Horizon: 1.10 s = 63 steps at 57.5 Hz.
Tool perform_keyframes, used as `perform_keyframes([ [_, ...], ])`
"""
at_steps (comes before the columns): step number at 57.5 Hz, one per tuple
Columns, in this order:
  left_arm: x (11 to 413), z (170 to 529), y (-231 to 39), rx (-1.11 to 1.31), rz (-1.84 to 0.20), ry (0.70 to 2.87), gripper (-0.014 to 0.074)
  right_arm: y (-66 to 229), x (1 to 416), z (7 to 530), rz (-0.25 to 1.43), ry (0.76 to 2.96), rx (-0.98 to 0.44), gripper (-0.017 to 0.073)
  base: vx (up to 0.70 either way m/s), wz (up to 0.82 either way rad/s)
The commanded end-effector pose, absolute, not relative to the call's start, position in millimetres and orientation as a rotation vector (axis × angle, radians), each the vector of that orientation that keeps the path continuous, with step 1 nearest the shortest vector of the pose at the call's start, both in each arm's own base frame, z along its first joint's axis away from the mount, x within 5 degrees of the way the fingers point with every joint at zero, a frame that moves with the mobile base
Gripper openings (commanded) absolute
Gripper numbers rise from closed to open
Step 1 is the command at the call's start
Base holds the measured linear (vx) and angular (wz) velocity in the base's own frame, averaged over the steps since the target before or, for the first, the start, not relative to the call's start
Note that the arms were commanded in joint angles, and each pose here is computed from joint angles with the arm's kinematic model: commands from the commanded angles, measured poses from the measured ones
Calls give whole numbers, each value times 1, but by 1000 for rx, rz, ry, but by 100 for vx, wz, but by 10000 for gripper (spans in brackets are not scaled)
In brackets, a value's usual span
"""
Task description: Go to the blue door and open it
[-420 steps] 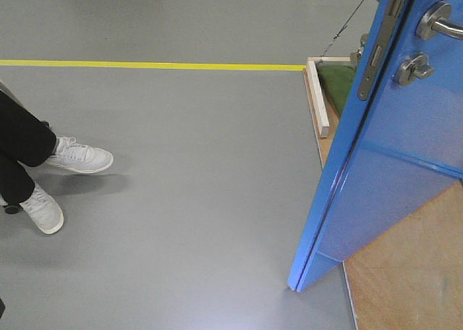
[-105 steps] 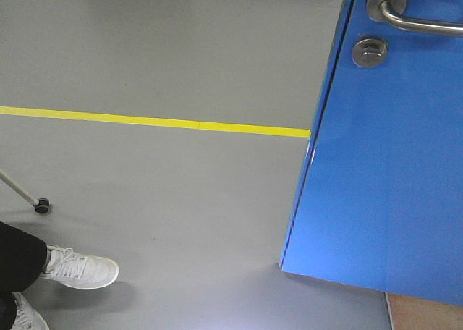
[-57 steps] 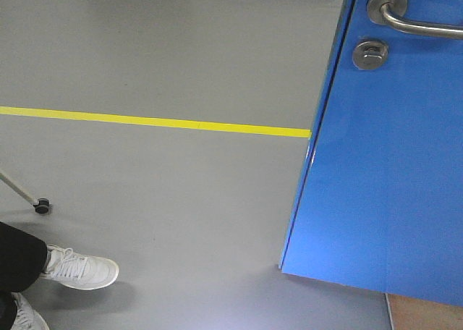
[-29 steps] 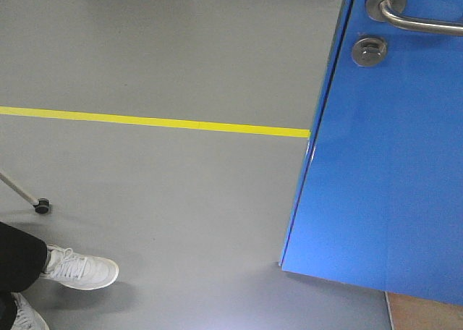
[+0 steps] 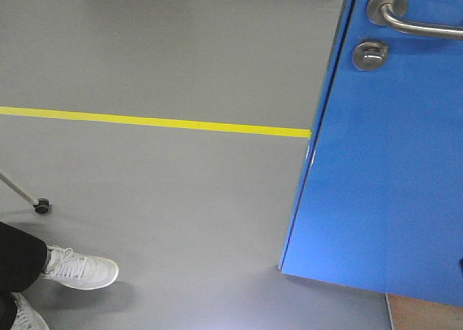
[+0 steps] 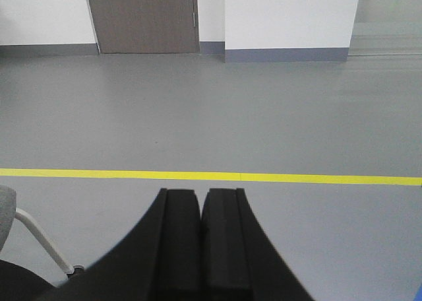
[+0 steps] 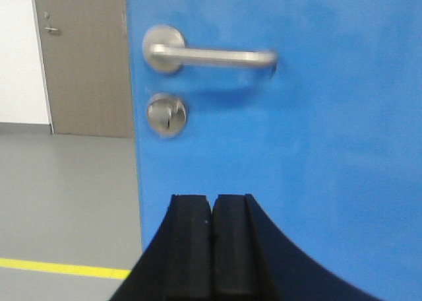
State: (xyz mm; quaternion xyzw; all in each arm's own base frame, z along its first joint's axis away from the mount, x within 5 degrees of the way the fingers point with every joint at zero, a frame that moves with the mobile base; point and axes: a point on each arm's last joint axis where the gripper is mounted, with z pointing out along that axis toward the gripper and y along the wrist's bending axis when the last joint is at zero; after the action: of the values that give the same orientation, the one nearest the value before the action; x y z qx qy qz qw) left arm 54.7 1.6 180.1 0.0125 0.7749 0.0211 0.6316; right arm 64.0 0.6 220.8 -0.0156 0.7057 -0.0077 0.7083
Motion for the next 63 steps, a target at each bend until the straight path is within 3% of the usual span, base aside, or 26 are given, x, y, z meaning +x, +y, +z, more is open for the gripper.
perform_keyframes([
  [1,54,197,1,29,33,1651,73,1,60,218,-6,1465,-21,12,0,0],
  [63,54,197,1,29,33,1651,73,0,56,203,16,1497,6,12,0,0],
])
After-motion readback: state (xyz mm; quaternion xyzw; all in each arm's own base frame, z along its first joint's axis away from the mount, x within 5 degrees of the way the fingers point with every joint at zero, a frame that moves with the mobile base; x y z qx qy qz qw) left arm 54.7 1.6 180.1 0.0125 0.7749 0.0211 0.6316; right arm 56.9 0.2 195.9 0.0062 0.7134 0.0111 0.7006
